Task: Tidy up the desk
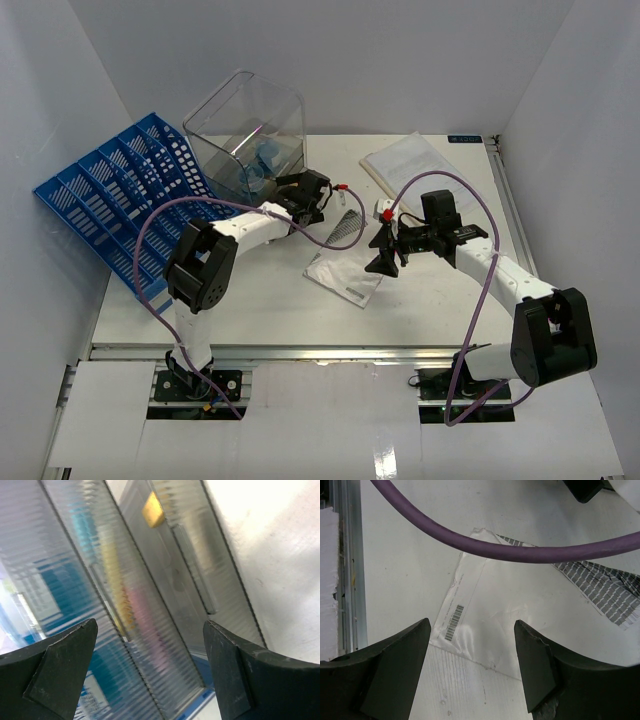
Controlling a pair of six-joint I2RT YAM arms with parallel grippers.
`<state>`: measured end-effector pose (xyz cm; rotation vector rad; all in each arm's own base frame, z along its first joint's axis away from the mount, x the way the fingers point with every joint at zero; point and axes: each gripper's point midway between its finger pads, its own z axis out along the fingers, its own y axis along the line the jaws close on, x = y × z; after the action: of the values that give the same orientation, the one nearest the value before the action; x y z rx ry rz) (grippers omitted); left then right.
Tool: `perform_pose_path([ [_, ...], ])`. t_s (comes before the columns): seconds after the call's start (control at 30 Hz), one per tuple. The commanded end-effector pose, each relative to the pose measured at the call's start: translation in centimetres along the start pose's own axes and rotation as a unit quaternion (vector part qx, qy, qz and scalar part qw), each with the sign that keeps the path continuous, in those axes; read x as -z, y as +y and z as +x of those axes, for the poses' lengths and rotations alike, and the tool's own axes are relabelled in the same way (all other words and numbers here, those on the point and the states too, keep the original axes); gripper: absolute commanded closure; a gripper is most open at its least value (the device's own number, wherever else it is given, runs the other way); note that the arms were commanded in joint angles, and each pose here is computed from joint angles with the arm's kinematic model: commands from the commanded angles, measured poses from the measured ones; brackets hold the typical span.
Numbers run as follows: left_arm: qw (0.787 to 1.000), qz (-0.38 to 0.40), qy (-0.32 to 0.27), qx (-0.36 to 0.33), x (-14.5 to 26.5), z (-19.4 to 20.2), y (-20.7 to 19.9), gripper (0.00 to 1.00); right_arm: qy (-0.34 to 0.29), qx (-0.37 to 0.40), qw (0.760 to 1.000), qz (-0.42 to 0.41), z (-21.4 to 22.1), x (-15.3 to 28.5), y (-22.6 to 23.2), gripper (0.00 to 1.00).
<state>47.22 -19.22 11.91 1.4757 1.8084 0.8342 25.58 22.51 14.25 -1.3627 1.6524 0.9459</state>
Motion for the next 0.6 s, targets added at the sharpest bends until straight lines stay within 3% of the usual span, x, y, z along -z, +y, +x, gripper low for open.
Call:
perform_pose_path([
  [0.0,0.999,-0.012,0.021,0.025,0.8,1.6,0.8,0.02,-0.010,0.009,1.000,-0.005,-0.4,0.1,0.1,0.26],
  [0.2,0.997,-0.027,-0.017,0.064,2.6,-1.0,2.0,0.02,-0.010,0.010,1.000,-0.004,-0.5,0.2,0.1,0.26],
  [0.37,0.978,-0.033,-0.076,0.194,5.7,-5.3,3.1,0.02,-0.007,0.014,1.000,0.003,-0.5,0.3,0.0,0.26],
  [0.47,0.956,0.011,-0.087,0.280,7.1,-6.6,2.7,0.02,-0.008,0.018,1.000,0.008,-0.6,0.5,-0.2,0.26],
  [0.57,0.932,0.072,-0.072,0.349,7.6,-7.0,0.3,0.22,-0.010,0.019,1.000,0.016,-0.7,1.0,-0.4,0.26],
])
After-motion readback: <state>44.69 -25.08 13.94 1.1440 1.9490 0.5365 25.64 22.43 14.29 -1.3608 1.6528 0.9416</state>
